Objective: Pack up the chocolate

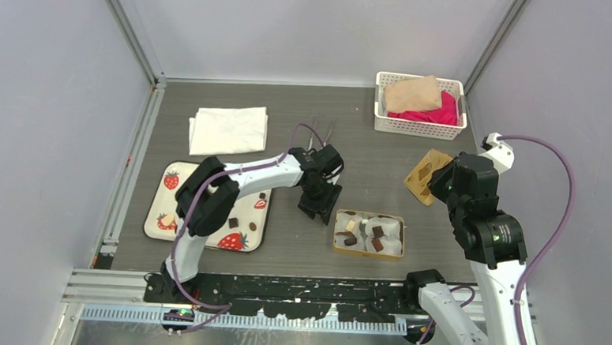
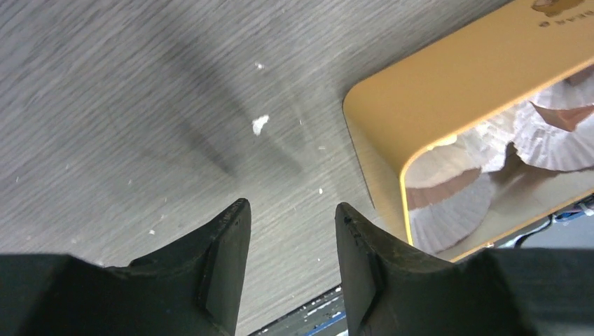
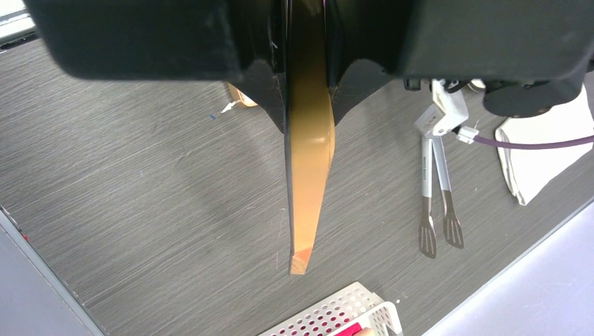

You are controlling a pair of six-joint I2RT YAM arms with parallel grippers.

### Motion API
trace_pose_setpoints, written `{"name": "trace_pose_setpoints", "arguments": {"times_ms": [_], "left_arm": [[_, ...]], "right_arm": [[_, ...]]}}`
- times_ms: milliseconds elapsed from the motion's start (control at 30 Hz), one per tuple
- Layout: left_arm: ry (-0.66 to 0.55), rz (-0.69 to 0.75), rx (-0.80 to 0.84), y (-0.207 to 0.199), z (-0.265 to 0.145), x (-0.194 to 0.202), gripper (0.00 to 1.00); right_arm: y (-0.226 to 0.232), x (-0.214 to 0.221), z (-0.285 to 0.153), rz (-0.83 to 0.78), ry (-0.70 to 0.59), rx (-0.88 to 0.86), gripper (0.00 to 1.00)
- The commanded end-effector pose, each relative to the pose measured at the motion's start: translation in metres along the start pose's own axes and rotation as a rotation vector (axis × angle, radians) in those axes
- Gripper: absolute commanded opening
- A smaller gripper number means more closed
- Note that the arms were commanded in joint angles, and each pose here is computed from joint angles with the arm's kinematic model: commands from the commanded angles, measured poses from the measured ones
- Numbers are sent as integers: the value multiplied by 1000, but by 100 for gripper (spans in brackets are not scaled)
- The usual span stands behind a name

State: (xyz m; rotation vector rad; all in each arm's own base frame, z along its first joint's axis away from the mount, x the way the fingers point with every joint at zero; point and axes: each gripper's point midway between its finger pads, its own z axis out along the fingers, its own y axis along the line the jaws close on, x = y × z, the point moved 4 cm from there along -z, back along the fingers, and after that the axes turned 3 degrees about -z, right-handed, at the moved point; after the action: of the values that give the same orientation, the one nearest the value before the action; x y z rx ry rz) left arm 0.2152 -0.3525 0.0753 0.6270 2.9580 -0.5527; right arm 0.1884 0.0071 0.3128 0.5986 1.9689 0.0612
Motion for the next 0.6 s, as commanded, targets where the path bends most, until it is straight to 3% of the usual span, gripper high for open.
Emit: {"name": "trace_pose_setpoints", "arguments": {"times_ms": [0,133,567], "left_arm": [[-163,8,63,-19,-47,-12,52],[-190,77,68,-37,-44,-17,71],[-108,88,-34,-33,-13,-19,60]], "right_arm": [[3,-7,-2,45,-39,-15,1],[7,-5,4,52,-25,-28,1],[11,-3,9,43,-12,-32,1]]}}
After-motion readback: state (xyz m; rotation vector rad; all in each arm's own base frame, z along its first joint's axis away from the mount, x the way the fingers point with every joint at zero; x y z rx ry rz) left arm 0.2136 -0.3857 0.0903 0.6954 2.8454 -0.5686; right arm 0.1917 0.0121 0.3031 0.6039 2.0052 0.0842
